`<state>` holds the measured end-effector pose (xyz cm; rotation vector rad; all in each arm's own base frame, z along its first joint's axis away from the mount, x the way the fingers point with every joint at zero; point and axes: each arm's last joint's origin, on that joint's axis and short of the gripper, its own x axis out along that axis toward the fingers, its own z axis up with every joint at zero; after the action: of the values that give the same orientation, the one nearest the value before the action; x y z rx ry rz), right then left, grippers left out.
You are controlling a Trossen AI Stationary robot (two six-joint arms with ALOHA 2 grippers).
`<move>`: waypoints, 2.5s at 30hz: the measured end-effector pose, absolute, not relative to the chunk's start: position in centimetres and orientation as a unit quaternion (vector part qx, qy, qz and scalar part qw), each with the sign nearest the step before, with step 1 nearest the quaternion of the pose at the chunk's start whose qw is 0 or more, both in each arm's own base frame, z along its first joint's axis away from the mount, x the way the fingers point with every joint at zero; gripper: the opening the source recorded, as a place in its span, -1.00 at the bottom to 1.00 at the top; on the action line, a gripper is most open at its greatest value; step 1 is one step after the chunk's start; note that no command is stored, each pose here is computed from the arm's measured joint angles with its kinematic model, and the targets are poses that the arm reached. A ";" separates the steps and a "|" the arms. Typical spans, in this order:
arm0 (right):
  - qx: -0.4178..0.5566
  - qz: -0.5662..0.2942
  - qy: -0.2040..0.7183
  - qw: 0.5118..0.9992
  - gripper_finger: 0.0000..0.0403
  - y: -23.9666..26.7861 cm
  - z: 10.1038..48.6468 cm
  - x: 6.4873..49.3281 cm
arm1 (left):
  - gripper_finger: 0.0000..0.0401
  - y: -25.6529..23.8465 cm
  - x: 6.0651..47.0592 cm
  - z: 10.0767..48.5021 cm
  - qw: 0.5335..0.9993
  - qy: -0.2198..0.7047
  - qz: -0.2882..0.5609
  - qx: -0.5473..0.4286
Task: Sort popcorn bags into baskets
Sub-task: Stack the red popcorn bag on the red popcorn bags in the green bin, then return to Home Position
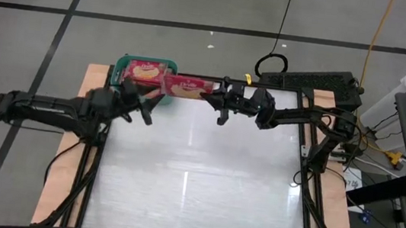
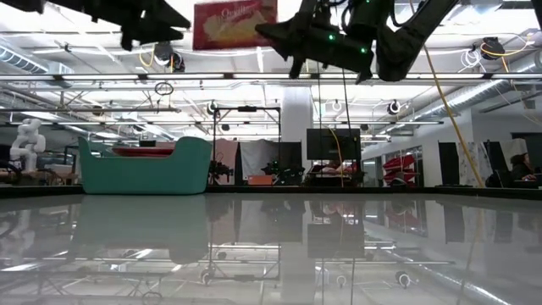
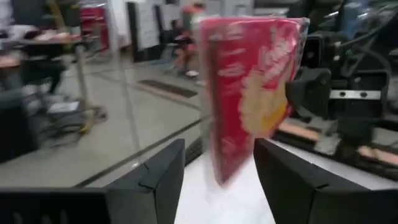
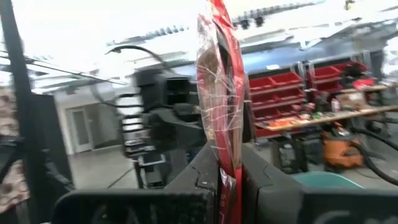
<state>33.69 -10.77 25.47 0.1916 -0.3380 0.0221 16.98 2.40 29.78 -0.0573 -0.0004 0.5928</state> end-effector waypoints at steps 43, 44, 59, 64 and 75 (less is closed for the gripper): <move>0.051 -0.037 0.050 0.997 -0.27 -12.1 21.5 34.1 | -0.91 14.7 6.5 28.3 0.877 0.083 0.406 -0.245; 0.050 -0.034 0.051 0.997 -0.27 -11.9 21.5 34.1 | -0.91 15.2 6.6 28.0 0.880 0.086 0.389 -0.258; 0.056 -0.004 0.074 0.996 -0.28 -9.8 21.1 34.7 | -0.62 19.5 6.7 24.3 0.841 0.147 0.415 -0.315; 0.065 -0.004 0.078 0.995 -0.28 -9.7 21.0 34.7 | -0.43 19.5 7.0 24.4 0.845 0.156 0.424 -0.285; 0.070 0.009 0.096 0.993 -0.28 -8.7 20.6 34.9 | 0.04 20.1 7.8 25.9 0.846 0.110 0.478 -0.208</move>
<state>34.94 -8.72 20.65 0.1402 0.1921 0.0181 7.85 20.10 25.85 -0.4397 0.2313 1.0080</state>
